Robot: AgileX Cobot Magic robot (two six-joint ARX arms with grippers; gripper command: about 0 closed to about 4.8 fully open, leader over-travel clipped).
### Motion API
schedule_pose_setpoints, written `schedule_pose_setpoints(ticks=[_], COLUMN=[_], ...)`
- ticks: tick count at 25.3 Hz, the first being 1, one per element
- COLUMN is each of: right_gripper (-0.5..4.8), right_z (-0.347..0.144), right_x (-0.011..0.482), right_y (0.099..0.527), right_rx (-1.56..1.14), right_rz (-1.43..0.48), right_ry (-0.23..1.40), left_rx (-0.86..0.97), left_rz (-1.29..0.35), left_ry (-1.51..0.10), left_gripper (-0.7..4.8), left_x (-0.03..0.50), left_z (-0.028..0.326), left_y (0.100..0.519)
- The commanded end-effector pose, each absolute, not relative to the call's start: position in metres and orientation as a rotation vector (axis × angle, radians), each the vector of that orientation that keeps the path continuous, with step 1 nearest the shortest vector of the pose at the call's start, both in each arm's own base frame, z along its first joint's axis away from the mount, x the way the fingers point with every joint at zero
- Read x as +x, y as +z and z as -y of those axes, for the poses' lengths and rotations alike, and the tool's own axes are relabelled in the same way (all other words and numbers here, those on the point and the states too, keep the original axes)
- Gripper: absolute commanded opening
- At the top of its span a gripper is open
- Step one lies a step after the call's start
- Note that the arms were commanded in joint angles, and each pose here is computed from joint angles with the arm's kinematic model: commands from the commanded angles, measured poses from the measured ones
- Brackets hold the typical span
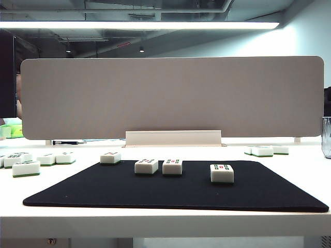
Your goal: Arrange four mahjong tiles into a neat stack, creating two layers of paired tiles.
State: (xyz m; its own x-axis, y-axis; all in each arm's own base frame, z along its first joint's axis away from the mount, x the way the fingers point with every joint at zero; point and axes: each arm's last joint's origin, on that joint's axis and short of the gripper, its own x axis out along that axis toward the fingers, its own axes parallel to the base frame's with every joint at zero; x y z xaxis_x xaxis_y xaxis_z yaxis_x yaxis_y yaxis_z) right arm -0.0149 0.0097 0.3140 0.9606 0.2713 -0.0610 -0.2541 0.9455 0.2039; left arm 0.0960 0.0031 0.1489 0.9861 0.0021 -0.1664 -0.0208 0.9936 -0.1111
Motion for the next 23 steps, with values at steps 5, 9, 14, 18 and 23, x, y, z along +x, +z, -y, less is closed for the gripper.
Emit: schedule_pose_setpoints(ticks=[5,9,14,18,23], right_gripper=[-0.01,-0.01,-0.01,-0.01,-0.01], right_z=[-0.014,-0.015,-0.015,-0.015,-0.015], right_x=[-0.055,-0.066,-0.067,-0.067,-0.067], right_y=[0.327,0.33,0.33,0.33,0.33], right_rx=[0.206,0.208,0.209,0.21,0.21], right_rz=[-0.142,-0.15,-0.156,-0.158,-0.16], right_ry=[0.376,0.375,0.375,0.374,0.374], left_rx=[-0.127,-0.161,-0.187,-0.208,-0.2], left_rz=[-0.177,-0.175,-0.153,-0.107,-0.024], left_ry=[0.004,-0.003,-0.091,-0.131,-0.163], left_gripper=[-0.06,-0.06,-0.06,-0.06,-0.06], left_x=[0.096,0.096,0.094,0.091,0.084], left_z=[-0.003,-0.002,0.0,0.001,0.002], left_y=[0.148,0.149,0.158,0.175,0.204])
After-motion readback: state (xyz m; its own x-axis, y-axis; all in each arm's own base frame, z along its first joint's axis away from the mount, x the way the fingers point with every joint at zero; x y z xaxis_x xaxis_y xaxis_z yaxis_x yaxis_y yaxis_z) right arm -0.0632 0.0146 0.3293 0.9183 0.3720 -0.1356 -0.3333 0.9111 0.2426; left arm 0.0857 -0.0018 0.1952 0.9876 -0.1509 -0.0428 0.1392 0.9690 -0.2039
